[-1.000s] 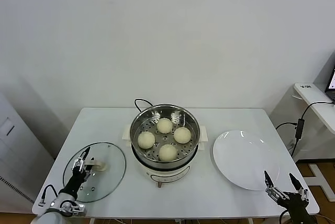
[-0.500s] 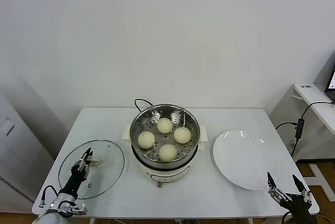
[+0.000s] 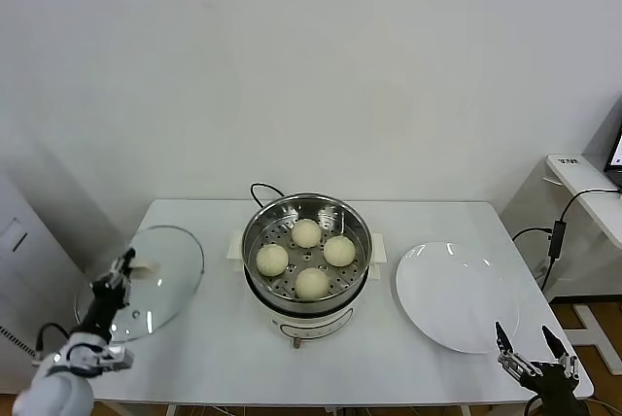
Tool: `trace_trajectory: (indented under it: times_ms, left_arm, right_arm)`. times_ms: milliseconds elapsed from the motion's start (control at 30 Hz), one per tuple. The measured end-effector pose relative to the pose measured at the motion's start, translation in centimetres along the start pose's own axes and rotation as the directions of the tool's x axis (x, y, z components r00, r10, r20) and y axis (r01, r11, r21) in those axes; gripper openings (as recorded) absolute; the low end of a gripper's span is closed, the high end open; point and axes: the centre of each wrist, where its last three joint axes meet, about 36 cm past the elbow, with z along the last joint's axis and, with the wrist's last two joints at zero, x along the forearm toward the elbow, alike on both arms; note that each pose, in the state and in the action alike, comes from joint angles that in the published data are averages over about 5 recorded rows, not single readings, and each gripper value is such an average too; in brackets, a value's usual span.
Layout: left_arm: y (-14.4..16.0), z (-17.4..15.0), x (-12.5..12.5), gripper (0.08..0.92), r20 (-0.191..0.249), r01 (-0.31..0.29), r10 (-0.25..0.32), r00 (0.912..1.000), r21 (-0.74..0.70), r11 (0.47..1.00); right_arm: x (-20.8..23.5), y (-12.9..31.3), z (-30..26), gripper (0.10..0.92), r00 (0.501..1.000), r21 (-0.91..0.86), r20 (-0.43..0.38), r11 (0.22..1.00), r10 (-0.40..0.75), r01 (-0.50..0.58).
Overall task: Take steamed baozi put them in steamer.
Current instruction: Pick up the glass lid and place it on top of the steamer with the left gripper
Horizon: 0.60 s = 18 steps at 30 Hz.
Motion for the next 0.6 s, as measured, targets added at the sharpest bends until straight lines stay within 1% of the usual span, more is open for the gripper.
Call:
trace_trajectory:
  times_ms: [133,267,400,600]
  left_arm:
    - [3.8,-2.1,-1.2,0.116,0.005,0.013,-0.013,0.9999,0.002,1.0]
    - [6.3,-6.1,-1.8,0.116,0.026,0.017,-0.017,0.9995,0.005,1.0]
    - [7.3,-10.9,-2.2,0.116,0.051,0.008,-0.009,0.9987,0.021,1.0]
    - [7.6,-17.8,-2.9,0.116,0.088,-0.009,0.005,0.9961,0.041,0.999]
  right_arm:
    - [0.3,-0.2,0.5,0.823,1.0,0.004,-0.011,1.0,-0.009,0.009]
    - [0.9,-0.5,1.1,0.823,1.0,0.009,-0.026,1.0,-0.004,0.004]
    - [1.5,-0.8,1.6,0.823,0.999,0.014,-0.037,1.0,0.009,-0.008]
    - [2.5,-1.1,2.3,0.823,0.998,0.018,-0.048,0.999,0.039,-0.038]
